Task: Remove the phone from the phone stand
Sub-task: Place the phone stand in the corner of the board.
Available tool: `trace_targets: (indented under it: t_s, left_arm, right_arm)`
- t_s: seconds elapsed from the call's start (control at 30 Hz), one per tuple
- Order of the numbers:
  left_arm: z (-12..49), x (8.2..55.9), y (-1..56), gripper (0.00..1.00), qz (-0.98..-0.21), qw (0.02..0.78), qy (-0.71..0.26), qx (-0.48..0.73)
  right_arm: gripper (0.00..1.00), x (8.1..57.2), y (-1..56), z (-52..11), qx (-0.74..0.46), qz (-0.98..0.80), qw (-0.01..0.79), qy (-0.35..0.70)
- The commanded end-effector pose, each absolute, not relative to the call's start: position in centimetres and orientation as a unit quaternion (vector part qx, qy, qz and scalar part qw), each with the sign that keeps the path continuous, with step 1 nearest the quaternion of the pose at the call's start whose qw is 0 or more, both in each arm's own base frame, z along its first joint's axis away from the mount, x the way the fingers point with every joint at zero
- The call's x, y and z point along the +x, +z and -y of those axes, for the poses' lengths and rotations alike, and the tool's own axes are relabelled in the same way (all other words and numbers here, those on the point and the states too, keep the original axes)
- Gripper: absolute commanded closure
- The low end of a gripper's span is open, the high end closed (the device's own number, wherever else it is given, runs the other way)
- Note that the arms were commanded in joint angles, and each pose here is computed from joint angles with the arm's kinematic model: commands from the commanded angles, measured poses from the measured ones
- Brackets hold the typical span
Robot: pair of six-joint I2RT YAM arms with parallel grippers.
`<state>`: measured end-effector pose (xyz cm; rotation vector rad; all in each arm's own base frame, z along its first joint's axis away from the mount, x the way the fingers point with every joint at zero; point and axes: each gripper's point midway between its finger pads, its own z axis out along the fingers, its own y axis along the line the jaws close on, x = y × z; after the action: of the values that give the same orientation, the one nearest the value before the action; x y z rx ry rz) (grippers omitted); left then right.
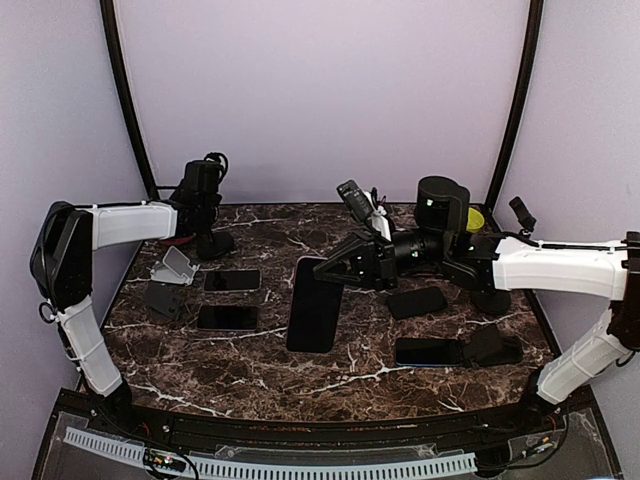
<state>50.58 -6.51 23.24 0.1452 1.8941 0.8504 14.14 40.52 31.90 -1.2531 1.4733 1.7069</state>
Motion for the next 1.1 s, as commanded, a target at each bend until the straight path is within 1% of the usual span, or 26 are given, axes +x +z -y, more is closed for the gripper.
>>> trace_targets:
  t_s: [0.0, 0.23, 0.67, 0.87, 1.07]
  left_arm:
    - [5.0, 50.3, 25.4, 1.0, -0.771, 0.522, 0.363, 0.02]
    - [3.2, 50.0, 25.1, 1.0, -0.767, 0.498, 0.403, 0.027]
    - [0.0, 49.4, 27.3, 1.0, -0.715, 0.484, 0.503, 0.03]
    - [-1.0, 49.4, 27.6, 1.0, -0.713, 0.481, 0.51, 0.021]
    - [-0.7, 49.4, 25.4, 1.0, -0.733, 0.48, 0.481, 0.027]
  right_arm:
    - [1.0, 14.0, 34.4, -40.0, -0.474, -0.516, 0.311, 0.642]
    - [1.0, 13.9, 34.3, -39.9, -0.474, -0.516, 0.314, 0.641]
    - [1.0, 13.8, 34.4, -39.8, -0.475, -0.513, 0.313, 0.642]
    - [1.0, 13.9, 34.3, -39.9, -0.475, -0.515, 0.312, 0.642]
    - [1.0, 13.9, 34.3, -39.9, -0.476, -0.514, 0.31, 0.643]
